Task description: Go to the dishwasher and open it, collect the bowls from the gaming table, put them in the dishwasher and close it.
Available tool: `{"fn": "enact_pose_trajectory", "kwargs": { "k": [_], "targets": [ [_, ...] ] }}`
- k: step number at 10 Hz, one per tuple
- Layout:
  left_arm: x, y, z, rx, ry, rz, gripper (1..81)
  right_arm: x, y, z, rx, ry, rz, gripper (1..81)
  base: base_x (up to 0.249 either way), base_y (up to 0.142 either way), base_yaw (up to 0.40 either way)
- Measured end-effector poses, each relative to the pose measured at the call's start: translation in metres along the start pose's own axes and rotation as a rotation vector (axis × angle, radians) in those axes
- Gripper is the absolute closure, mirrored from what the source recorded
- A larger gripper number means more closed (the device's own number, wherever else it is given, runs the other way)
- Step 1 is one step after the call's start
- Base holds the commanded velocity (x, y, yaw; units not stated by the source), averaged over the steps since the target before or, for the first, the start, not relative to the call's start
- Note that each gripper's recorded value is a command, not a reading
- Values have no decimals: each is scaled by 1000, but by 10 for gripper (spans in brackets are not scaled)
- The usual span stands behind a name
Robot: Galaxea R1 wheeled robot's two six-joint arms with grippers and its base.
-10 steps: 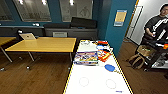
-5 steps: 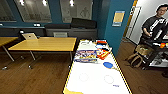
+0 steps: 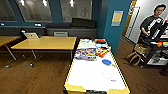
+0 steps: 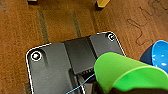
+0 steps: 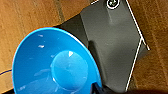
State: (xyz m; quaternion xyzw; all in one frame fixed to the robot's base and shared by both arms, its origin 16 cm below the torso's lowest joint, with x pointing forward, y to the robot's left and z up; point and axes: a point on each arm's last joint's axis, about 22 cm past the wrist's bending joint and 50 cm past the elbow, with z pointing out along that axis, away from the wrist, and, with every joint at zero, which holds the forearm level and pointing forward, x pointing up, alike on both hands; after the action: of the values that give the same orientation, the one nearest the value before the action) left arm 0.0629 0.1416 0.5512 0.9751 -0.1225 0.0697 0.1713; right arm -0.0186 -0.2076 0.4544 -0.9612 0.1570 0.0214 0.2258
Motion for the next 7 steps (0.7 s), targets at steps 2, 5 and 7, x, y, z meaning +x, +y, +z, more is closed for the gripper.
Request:
{"fn": "enact_pose_trajectory", "kwargs": {
  "k": [2, 5, 7],
  "targets": [
    [-16, -8, 10, 42, -10, 15, 811, 0, 0, 1, -1, 4, -10, 811, -150, 0, 0],
    [-20, -9, 17, 74, 8, 31, 811, 4, 0, 0, 0, 21, -26, 811, -151, 0, 0],
    [-16, -9, 19, 81, 23, 39, 811, 6, 5, -1, -10, 31, -32, 811, -151, 0, 0]
  ]
}}
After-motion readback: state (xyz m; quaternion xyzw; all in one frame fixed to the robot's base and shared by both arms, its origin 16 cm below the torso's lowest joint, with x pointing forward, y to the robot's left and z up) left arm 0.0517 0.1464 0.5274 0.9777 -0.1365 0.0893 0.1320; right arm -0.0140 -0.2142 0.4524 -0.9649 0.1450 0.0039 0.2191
